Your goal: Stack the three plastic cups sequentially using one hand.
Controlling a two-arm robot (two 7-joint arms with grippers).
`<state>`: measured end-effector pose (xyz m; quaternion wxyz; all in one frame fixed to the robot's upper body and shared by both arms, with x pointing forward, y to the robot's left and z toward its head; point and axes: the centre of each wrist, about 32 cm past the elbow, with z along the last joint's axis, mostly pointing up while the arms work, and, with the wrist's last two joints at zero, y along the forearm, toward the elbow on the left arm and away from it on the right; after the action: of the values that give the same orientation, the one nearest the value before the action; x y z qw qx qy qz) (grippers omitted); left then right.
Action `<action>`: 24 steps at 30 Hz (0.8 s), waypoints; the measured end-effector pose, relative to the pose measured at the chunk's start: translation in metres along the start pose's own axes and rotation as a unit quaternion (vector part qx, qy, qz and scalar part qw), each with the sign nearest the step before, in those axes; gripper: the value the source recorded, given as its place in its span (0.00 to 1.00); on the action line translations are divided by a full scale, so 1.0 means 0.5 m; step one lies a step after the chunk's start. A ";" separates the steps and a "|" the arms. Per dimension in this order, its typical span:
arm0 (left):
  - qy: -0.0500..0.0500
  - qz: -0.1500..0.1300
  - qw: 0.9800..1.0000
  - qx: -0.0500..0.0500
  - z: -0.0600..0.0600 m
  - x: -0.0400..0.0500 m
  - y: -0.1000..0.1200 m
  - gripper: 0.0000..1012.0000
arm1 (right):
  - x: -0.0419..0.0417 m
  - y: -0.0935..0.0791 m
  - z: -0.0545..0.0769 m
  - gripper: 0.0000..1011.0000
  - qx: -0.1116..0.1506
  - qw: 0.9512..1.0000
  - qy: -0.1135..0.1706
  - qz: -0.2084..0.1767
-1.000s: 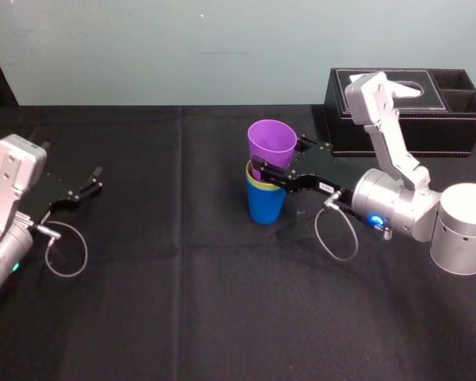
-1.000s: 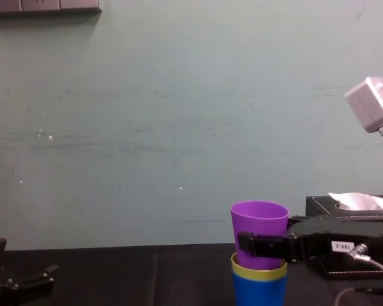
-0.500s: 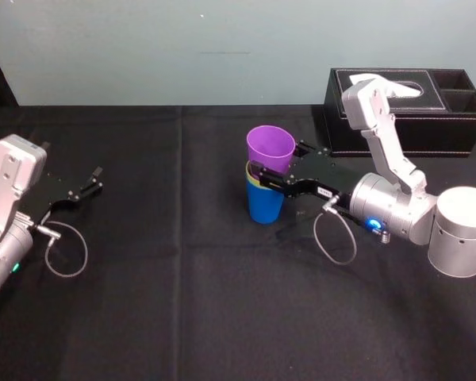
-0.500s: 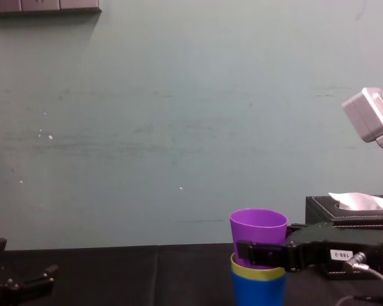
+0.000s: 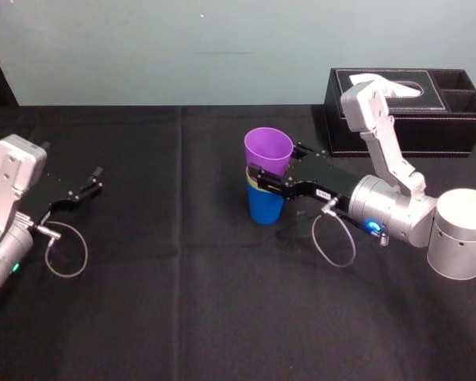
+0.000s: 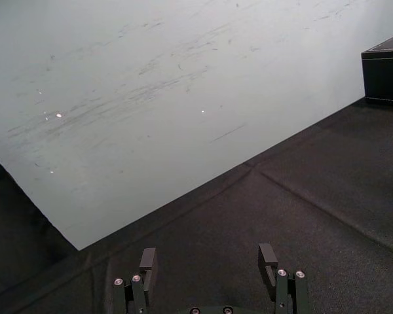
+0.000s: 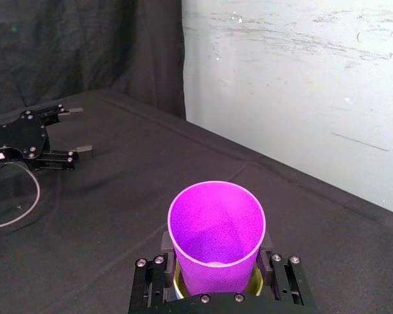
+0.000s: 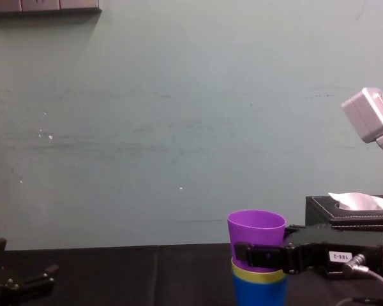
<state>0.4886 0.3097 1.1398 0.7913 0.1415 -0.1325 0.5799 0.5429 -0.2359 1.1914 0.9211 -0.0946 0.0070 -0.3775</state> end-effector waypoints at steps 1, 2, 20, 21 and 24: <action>0.000 0.000 1.000 0.000 0.000 0.000 0.000 1.00 | 0.000 0.000 -0.001 0.72 0.000 1.000 0.000 0.000; 0.000 0.000 1.000 0.000 0.000 0.000 0.000 1.00 | -0.001 0.000 -0.001 0.72 -0.001 1.000 0.000 0.000; 0.000 0.000 1.000 0.000 0.000 0.000 0.000 1.00 | -0.007 0.000 -0.005 0.72 -0.005 1.000 0.000 0.000; 0.000 0.000 1.000 0.000 0.000 0.000 0.000 1.00 | -0.007 0.000 -0.005 0.72 -0.005 1.000 0.000 0.000; 0.000 0.000 1.000 0.000 0.000 0.000 0.000 1.00 | -0.007 0.000 -0.005 0.72 -0.005 1.000 0.000 0.000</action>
<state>0.4886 0.3097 1.1398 0.7913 0.1415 -0.1324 0.5799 0.5402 -0.2340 1.1888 0.9205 -0.0993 0.0094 -0.3779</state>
